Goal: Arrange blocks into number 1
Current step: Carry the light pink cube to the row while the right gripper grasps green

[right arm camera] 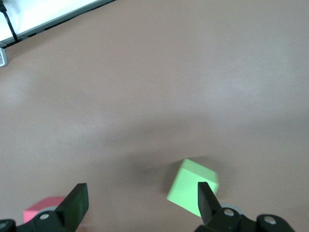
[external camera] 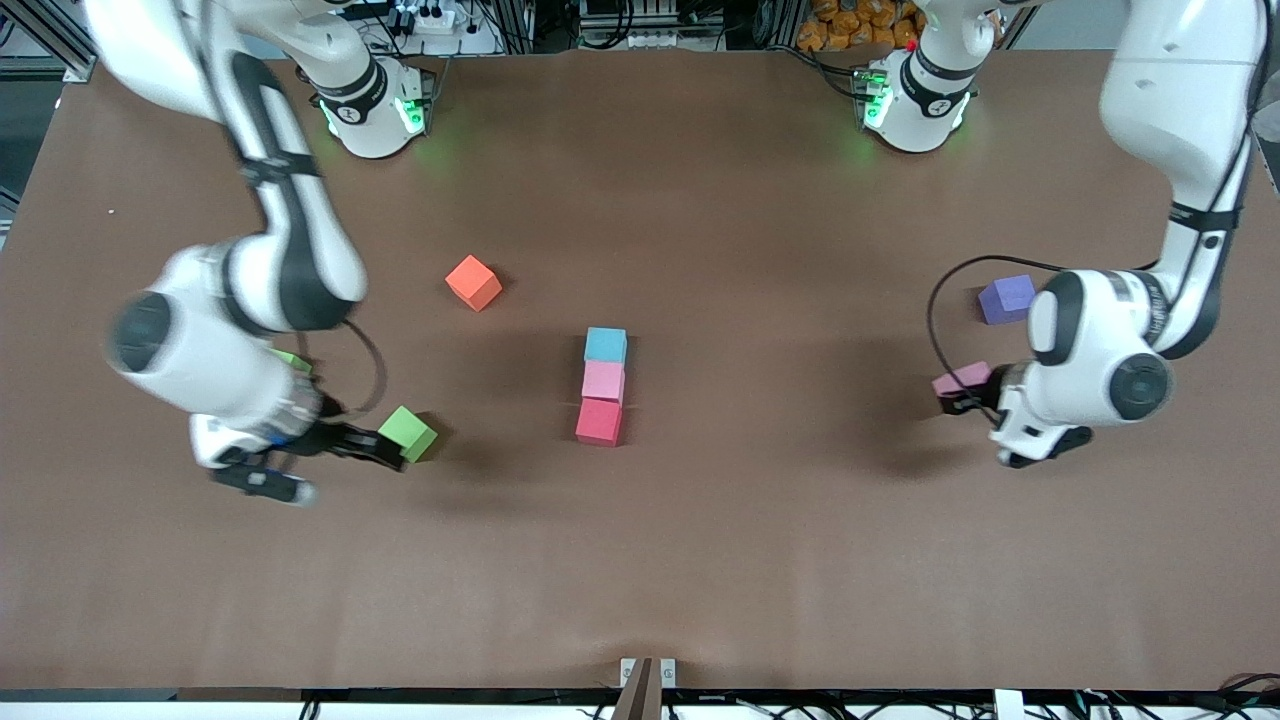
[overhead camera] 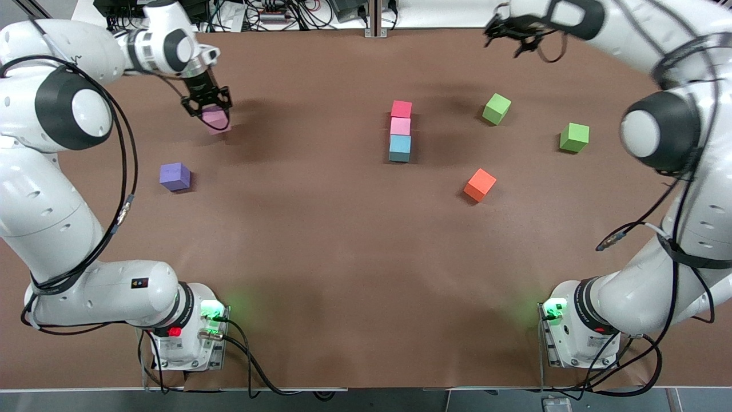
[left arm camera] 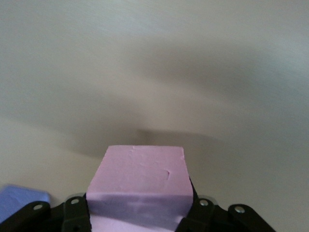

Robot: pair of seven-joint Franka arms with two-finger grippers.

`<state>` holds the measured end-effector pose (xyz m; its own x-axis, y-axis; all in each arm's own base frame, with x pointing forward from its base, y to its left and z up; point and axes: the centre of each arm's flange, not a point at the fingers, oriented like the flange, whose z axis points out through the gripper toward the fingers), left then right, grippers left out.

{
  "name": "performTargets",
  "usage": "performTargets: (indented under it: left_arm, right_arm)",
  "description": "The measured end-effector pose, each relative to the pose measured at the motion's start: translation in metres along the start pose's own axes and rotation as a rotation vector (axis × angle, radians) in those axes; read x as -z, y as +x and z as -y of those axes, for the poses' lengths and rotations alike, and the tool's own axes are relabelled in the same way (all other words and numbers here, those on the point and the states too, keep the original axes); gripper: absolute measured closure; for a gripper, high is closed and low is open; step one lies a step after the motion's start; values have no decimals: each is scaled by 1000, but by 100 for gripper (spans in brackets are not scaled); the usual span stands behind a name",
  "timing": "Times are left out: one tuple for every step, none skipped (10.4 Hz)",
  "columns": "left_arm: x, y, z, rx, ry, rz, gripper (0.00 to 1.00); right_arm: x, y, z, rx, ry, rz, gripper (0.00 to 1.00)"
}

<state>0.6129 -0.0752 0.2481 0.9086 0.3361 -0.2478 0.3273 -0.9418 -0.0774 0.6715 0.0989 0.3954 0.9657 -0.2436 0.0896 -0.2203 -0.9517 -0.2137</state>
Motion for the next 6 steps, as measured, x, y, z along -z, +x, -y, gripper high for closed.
performTargets:
  left_arm:
    - [5,-29,-48,8,17,-10,35]
    - [3,-65,-100,14,33,-18,36]
    - [-2,-105,-146,19,43,-20,36]
    - [-9,-149,-189,22,52,-20,36]
    - [-16,-193,-226,22,60,-22,36]
    - [-23,-236,-257,21,66,-31,36]
  right_arm:
    - [21,-2,-18,25,-14,-10,0]
    - [38,-7,-31,40,-33,-23,0]
    - [53,-11,-43,46,-38,-36,0]
    - [67,-12,-58,68,-43,-47,0]
    - [75,-13,-76,116,-60,-42,0]
    - [77,-11,-100,169,-80,-19,0]
